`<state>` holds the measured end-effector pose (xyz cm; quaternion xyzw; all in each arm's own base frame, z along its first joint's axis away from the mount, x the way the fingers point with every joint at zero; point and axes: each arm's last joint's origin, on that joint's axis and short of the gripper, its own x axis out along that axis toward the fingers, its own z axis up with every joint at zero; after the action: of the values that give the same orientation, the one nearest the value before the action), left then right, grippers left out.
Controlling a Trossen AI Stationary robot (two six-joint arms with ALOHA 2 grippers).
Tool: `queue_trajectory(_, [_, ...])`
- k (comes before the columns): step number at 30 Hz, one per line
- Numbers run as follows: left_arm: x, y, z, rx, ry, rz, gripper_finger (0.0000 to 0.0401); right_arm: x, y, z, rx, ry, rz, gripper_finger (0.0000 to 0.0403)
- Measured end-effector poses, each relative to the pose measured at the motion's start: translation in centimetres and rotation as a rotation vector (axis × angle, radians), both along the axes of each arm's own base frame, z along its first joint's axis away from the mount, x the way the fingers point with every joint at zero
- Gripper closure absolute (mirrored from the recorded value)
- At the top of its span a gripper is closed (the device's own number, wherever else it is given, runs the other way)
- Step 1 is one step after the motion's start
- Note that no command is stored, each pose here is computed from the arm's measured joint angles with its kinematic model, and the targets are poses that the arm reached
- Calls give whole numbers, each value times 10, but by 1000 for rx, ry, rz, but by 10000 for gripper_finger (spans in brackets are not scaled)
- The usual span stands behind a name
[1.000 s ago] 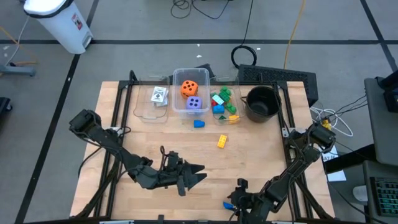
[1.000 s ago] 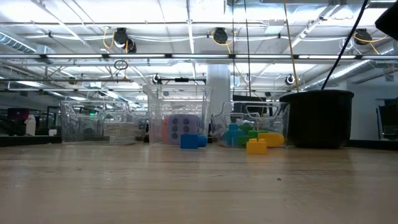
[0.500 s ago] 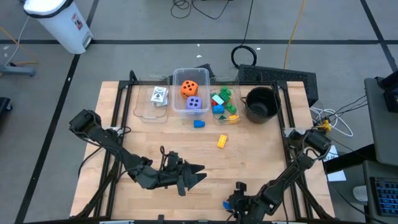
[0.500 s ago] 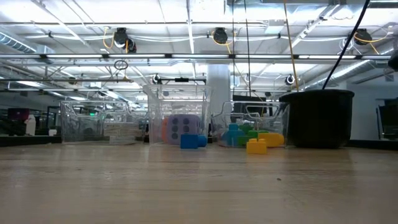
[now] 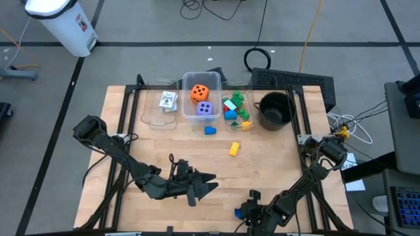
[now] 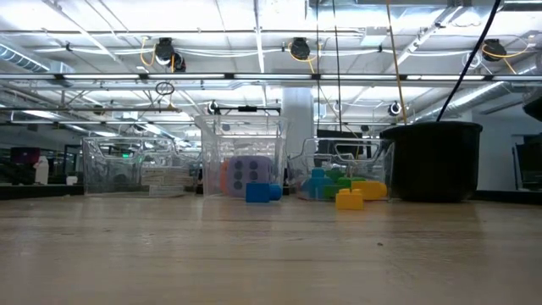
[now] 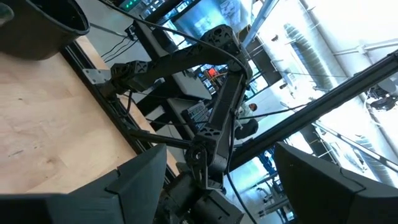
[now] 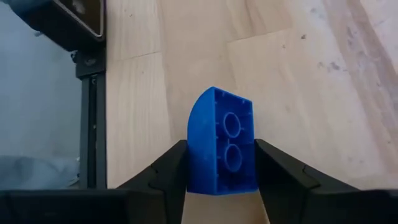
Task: Pick & Place Toys
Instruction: Put the dark blue game piece into the right transparent bin
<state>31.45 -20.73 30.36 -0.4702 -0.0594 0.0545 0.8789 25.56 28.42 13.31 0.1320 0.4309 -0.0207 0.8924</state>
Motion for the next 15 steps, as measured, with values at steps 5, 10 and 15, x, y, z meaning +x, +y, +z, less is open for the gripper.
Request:
queue_trajectory(5, [0, 0, 0, 1, 1, 0, 98, 6, -7, 12, 2, -23, 8, 244])
queue_trajectory(10, [0, 0, -1, 5, 6, -2, 98, 13, -22, 54, 35, -129, 42, 249])
queue_trajectory(15, [1, 1, -2, 2, 16, -7, 98, 17, -52, 113, 93, -269, 44, 246])
